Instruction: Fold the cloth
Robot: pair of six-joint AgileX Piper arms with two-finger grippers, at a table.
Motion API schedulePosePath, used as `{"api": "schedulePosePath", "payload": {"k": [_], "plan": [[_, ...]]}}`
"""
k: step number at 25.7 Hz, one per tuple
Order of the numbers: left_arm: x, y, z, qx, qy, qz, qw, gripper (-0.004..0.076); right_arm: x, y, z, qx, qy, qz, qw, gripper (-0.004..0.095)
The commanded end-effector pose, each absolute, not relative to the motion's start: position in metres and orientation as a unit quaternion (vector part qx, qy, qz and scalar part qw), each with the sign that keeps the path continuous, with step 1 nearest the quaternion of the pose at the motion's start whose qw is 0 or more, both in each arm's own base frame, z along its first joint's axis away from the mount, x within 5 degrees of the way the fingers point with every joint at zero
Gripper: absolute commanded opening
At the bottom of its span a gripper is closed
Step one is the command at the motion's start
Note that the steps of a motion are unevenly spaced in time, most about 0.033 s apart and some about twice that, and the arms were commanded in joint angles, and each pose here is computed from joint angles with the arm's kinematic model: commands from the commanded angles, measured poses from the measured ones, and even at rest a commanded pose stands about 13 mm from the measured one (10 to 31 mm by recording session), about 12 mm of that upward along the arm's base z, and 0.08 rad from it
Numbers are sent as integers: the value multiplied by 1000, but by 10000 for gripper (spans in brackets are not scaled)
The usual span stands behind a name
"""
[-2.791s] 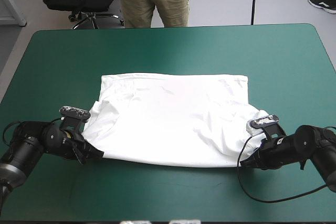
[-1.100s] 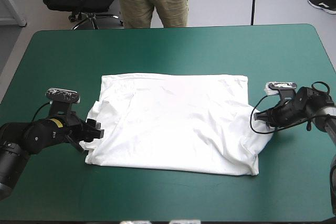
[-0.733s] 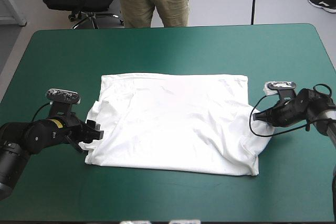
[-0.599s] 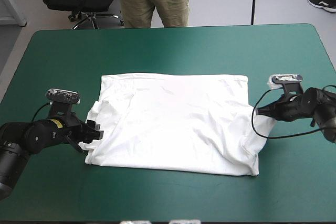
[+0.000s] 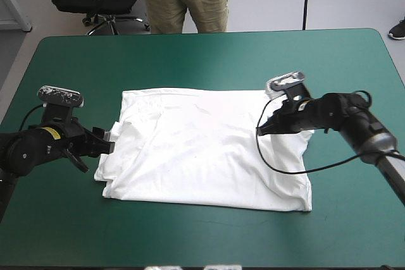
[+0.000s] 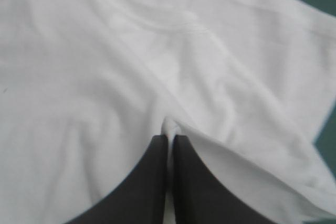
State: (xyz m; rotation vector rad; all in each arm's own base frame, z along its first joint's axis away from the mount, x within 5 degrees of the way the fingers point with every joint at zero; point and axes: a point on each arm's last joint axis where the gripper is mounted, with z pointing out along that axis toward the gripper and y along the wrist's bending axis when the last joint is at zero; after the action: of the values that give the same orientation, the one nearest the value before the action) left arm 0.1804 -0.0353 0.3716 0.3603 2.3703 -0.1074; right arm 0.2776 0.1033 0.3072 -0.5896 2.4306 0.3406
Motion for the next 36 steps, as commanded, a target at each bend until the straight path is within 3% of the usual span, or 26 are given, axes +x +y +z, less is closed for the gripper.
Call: {"api": "schedulePosePath", "payload": {"k": [1,5,9,10,17,22,30,36], "plan": [[177,-35,384,136,913,-44,382,485,289,130,300,-238,908,143,314,-3],[174,-34,379,139,923,-39,356,485,315,148,247,-249,922,129,268,19],[172,-33,377,137,929,-34,341,485,319,151,229,-269,924,124,241,442],[172,-33,377,134,929,-34,343,485,318,150,233,-269,923,125,247,484],[181,-19,363,65,938,26,340,485,279,135,314,-275,887,139,344,486],[211,-16,345,27,942,45,332,485,239,123,358,-283,866,162,378,486],[279,-2,291,-29,960,-19,278,485,209,112,386,-287,847,172,414,486],[312,13,259,-58,965,-33,252,481,204,112,385,-291,852,178,398,463]]}}
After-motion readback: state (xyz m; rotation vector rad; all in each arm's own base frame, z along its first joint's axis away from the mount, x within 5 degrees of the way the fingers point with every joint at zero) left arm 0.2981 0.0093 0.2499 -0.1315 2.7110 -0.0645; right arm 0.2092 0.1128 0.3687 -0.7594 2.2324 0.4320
